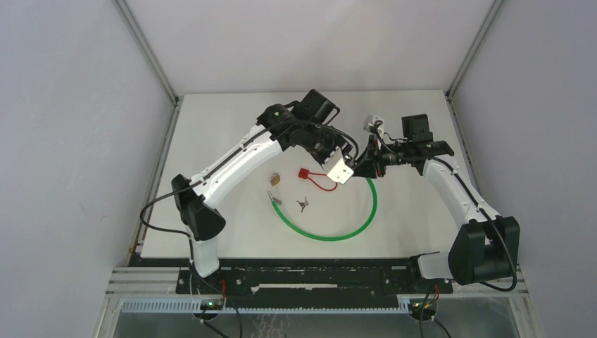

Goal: Lock with the key
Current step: Lock the lock at the center of the board.

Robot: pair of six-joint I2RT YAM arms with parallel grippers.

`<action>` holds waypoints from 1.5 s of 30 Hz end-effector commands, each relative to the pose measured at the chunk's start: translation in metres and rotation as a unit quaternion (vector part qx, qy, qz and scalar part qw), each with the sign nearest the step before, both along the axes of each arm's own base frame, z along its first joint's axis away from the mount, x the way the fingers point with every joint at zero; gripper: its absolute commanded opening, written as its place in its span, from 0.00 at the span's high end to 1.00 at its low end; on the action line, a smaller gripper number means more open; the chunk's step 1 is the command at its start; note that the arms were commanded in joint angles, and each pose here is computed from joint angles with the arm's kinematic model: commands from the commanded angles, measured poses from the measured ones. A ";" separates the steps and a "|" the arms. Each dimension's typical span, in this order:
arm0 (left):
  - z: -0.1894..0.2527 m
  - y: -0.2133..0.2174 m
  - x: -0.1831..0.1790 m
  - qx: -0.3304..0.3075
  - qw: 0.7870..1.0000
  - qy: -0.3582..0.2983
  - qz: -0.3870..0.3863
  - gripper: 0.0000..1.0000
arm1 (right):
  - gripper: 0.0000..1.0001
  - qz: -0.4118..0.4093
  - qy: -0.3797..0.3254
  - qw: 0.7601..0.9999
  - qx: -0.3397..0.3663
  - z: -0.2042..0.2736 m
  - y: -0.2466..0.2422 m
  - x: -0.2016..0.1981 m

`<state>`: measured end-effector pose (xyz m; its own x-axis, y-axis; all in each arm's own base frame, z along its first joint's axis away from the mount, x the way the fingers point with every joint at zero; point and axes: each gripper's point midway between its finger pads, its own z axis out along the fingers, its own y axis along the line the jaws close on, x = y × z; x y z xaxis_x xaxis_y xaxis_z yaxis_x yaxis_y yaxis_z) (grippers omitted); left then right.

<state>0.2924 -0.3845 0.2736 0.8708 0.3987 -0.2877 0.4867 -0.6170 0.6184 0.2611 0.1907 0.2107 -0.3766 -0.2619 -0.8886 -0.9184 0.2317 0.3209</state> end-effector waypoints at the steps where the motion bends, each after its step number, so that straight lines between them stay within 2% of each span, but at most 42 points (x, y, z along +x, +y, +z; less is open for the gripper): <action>1: 0.015 0.008 -0.017 -0.011 1.000 0.007 0.011 0.54 | 1.00 0.007 -0.021 1.000 0.013 0.015 0.003 0.005; 4: 0.014 0.006 -0.016 -0.009 1.000 0.003 0.018 0.64 | 1.00 0.007 -0.019 1.000 0.012 0.014 0.003 0.005; 18: 0.014 -0.003 -0.004 -0.013 0.998 -0.037 0.044 0.99 | 1.00 0.007 0.002 1.000 0.019 0.012 0.004 0.004; 22: 0.017 -0.007 -0.002 -0.023 0.997 -0.047 0.049 1.00 | 1.00 0.001 0.017 0.999 0.028 0.013 0.004 0.007; 35: 0.015 -0.016 0.014 -0.029 0.985 -0.153 0.068 1.00 | 1.00 -0.001 0.053 0.998 0.040 0.011 0.000 0.004; 45: 0.017 -0.014 0.032 -0.074 0.964 -0.213 0.143 0.92 | 1.00 -0.009 0.070 0.997 0.036 0.005 -0.001 0.007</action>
<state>0.3078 -0.3974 0.2471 0.8257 0.5624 -0.0453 0.3972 -0.5224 0.7545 0.2746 0.1807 0.1907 -0.4922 -0.2422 -0.8361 -0.8591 0.2898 0.4218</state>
